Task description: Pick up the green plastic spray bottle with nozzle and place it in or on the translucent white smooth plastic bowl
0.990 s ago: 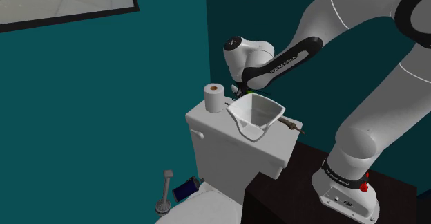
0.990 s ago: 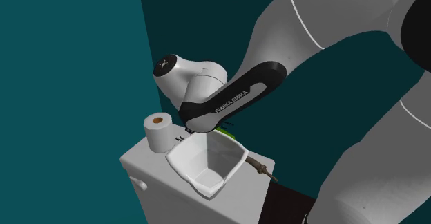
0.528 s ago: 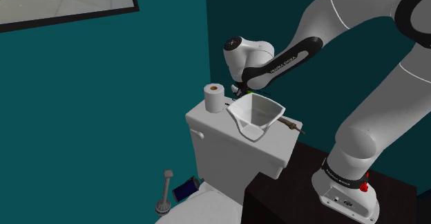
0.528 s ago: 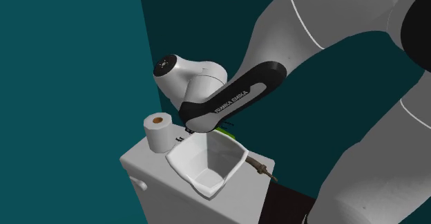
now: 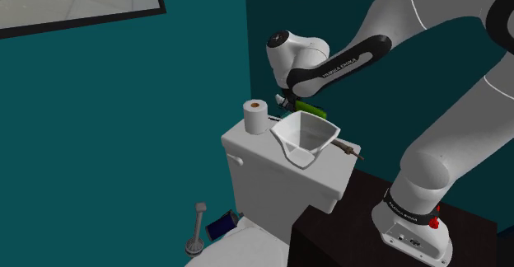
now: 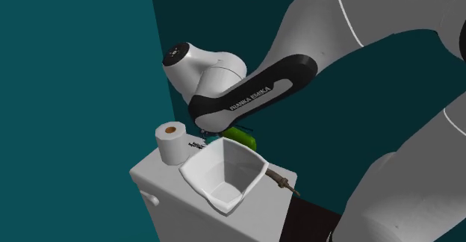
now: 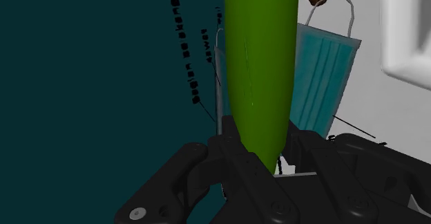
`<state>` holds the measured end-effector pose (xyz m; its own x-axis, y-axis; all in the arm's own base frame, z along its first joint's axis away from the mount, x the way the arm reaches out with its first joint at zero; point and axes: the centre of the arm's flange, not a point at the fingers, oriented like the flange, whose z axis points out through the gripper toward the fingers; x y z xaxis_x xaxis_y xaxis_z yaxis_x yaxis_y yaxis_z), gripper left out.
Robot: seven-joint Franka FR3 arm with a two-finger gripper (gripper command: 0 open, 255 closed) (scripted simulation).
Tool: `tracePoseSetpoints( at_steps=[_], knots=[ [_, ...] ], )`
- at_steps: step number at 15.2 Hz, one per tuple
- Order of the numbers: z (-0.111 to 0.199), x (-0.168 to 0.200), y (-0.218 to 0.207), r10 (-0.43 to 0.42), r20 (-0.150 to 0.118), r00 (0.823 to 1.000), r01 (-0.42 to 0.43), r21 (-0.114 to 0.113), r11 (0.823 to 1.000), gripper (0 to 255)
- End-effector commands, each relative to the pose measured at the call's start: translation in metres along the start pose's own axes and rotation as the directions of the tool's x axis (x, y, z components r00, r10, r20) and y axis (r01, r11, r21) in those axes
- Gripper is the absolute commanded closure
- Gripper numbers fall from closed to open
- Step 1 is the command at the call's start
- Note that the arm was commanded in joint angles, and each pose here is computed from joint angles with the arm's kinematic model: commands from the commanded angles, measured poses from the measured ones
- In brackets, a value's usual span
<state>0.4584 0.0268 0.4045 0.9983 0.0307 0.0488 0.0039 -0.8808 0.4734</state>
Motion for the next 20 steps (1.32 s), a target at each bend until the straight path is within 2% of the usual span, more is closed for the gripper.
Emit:
tracePoseSetpoints(
  at_steps=[1, 20],
  knots=[
    [-0.01, 0.001, 0.006, 0.001, 0.0, 1.0, -0.001, -0.001, 1.0, 255],
    [-0.098, 0.006, 0.053, 0.001, 0.0, 1.0, -0.001, -0.001, 1.0, 255]
  ],
)
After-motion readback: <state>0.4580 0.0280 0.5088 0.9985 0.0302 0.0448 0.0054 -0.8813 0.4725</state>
